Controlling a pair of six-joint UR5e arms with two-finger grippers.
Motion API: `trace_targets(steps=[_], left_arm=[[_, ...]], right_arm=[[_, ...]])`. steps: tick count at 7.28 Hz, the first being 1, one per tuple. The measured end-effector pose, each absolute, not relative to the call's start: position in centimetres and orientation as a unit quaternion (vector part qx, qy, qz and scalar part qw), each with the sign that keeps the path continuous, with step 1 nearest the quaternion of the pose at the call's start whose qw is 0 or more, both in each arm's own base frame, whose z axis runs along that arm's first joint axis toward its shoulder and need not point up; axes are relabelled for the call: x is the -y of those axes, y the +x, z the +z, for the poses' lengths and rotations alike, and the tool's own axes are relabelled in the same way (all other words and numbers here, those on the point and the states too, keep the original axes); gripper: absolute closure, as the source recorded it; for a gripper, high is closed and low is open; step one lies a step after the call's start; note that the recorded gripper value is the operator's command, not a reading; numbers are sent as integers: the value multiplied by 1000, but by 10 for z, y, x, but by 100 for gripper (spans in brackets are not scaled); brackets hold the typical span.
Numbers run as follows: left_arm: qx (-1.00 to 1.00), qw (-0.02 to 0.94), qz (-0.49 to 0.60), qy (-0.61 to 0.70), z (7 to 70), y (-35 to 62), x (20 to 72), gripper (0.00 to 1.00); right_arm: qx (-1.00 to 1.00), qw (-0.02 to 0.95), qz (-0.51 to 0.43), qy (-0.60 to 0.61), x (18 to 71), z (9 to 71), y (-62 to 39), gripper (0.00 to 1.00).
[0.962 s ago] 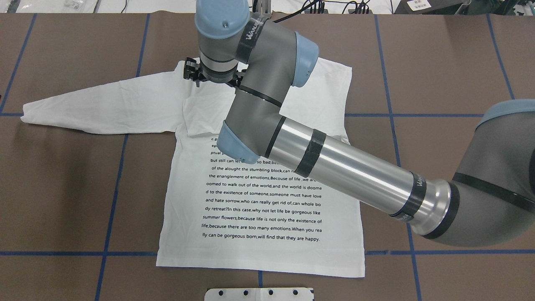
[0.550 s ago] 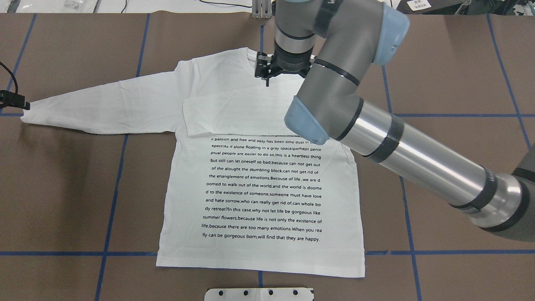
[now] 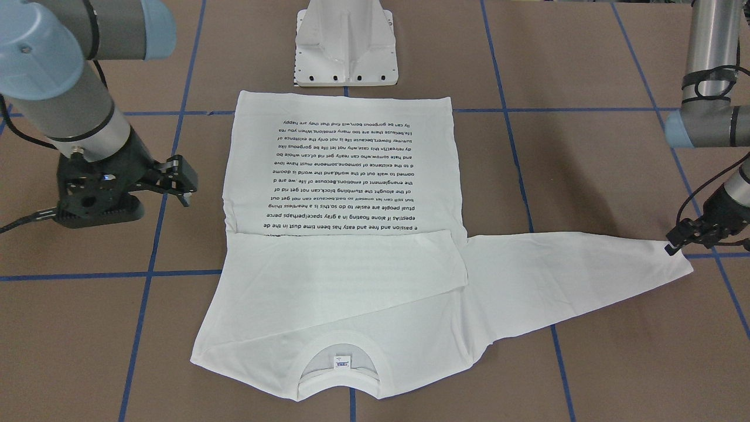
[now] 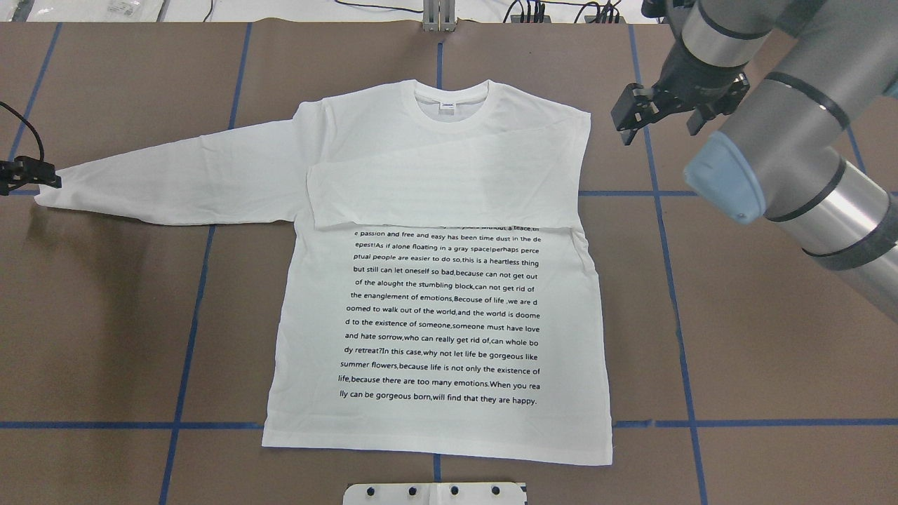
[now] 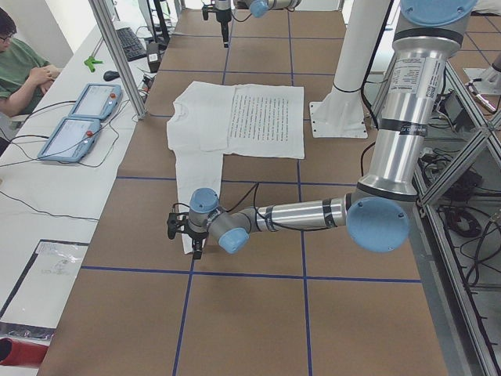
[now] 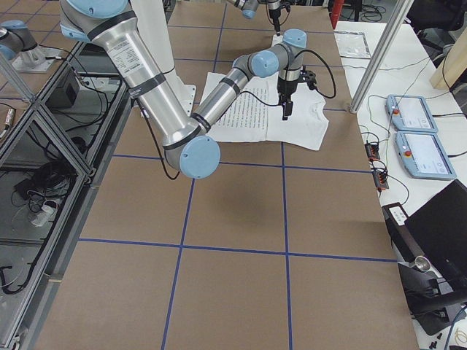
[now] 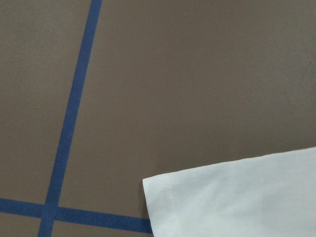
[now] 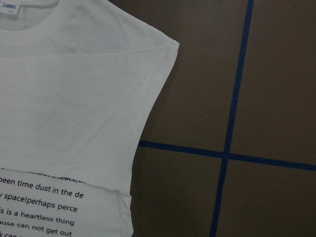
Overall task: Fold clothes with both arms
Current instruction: 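Release the sleeve and lift the right gripper back toward its side, then lower the left gripper and grasp the cuff of the other sleeve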
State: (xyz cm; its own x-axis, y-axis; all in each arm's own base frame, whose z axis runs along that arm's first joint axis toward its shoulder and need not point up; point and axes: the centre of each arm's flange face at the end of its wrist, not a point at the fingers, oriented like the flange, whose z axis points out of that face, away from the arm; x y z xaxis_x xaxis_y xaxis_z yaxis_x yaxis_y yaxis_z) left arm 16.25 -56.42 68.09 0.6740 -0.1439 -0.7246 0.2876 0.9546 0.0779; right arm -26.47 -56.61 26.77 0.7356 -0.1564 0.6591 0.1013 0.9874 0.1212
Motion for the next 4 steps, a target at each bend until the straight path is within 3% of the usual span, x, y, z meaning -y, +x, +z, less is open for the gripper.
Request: trace_targets(steps=[3,4], left_arm=[[-385,911,-117,88,682,174,563,8],[-384,912,-114,87,682,179,562,19]], right_arm=[[355,931,-81,39,567,298,-228,0],[355,931,-80,39,567,300,-226,0]])
